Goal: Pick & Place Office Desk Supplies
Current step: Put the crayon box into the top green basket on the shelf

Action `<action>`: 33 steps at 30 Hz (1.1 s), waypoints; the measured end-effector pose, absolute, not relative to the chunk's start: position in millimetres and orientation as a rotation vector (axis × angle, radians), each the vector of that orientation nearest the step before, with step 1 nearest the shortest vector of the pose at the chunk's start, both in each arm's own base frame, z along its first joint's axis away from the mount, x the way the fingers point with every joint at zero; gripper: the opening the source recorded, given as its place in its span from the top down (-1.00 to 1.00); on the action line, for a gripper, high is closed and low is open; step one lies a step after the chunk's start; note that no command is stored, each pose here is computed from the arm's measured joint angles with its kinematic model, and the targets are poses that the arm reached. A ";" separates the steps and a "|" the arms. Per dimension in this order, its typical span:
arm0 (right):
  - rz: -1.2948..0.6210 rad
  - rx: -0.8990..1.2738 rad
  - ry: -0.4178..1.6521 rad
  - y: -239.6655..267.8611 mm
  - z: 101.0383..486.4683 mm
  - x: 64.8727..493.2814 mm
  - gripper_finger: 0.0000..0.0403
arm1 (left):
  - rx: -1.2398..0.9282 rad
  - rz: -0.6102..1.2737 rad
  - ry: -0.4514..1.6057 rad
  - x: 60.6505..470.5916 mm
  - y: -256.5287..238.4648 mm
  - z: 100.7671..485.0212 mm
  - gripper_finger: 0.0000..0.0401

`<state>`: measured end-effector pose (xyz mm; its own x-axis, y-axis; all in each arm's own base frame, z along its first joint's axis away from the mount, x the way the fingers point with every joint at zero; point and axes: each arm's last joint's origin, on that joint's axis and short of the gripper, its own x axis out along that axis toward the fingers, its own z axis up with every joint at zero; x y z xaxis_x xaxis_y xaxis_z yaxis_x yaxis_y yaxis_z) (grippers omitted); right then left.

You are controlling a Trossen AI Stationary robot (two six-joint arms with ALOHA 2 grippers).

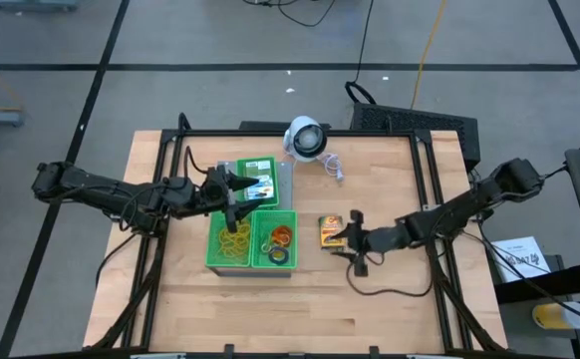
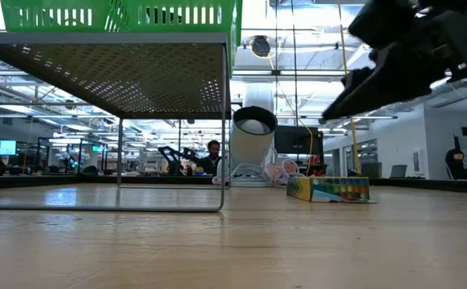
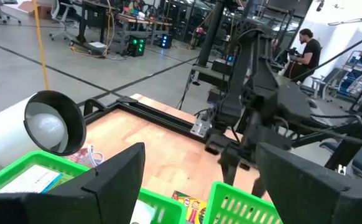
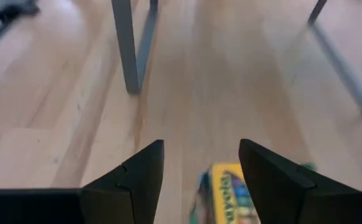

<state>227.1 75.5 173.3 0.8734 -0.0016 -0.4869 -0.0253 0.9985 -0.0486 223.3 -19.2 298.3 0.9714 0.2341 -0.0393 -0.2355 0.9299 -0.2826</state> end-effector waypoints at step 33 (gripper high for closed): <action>-0.049 -0.137 0.932 68.7 116.6 239.6 0.23 | -0.304 0.239 0.007 223.3 -19.3 298.0 -0.55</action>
